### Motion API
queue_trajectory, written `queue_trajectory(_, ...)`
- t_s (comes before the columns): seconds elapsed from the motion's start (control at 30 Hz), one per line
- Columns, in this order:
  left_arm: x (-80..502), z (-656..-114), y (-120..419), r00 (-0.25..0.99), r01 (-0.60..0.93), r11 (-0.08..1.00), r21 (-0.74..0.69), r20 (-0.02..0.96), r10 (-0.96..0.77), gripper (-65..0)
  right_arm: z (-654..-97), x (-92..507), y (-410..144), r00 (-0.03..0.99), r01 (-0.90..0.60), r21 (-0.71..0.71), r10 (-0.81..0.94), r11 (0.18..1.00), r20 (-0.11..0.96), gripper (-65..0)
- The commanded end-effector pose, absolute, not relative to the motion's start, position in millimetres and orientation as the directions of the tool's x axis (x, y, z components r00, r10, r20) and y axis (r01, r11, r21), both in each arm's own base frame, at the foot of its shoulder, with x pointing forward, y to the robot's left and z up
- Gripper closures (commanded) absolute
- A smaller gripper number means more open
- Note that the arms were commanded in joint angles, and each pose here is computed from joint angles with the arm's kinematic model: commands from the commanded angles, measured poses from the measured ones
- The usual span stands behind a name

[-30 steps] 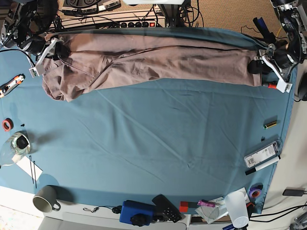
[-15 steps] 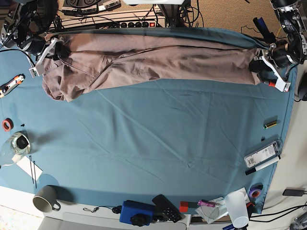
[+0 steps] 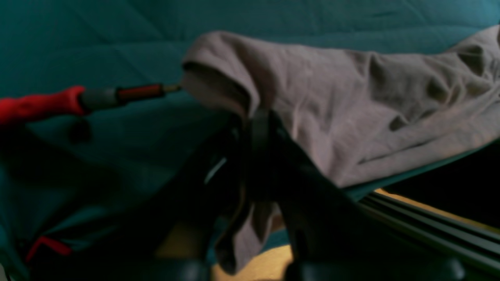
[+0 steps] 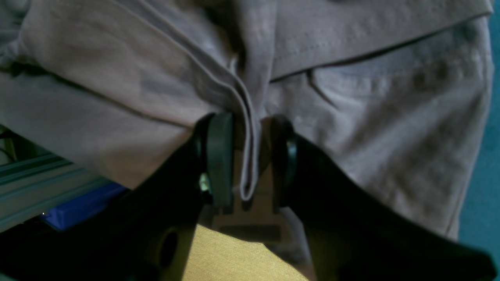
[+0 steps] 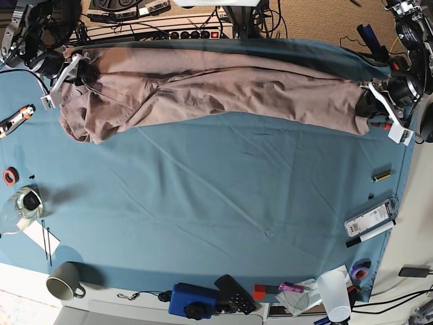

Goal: Fold the T-shirt properly
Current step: 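Grasp the shirt end near the left gripper firmly, then lift the shirt end with the left gripper and fold it toward the right gripper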

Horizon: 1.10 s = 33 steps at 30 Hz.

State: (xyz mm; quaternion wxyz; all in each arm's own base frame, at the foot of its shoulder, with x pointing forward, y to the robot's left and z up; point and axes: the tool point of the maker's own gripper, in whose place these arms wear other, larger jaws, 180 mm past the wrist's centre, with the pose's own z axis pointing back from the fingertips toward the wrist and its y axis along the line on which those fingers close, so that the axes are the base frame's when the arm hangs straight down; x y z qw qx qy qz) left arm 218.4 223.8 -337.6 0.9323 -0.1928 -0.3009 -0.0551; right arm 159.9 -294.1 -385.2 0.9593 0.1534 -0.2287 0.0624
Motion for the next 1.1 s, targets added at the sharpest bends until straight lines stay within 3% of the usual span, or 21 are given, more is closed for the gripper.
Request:
queue_trajectory(0.0, 224.5, -324.1, 220.8, 0.783, 0.248, 0.908, -0.337, 0.622, 0.017, 0.0, -384.6, 158.1, -301.9, 0.895, -0.191, 0.234, 0.071, 0.953, 0.441, -17.6)
queue_trajectory(0.47, 222.5, -288.6, 174.8, 0.684, 0.476, 0.791, -0.384, 0.727, -0.059, 0.0, -374.6, 180.5, -302.8, 0.867, -0.203, 0.218, 0.071, 0.954, 0.494, -17.6)
queue_trajectory(0.7, 210.5, -290.3, 98.0, 0.661, 0.620, 0.640, -0.453, 0.741, -0.116, 0.0, -369.6, 191.6, -305.5, 0.852, -0.207, 0.198, 0.077, 0.958, 0.518, -17.6)
queue_trajectory(1.07, 219.6, -284.1, 16.9, 0.613, 0.689, 0.542, -0.481, 0.785, -0.082, 0.0, -333.9, 205.1, -346.2, 0.777, -0.097, 0.158, -0.025, 0.983, 0.629, -17.6)
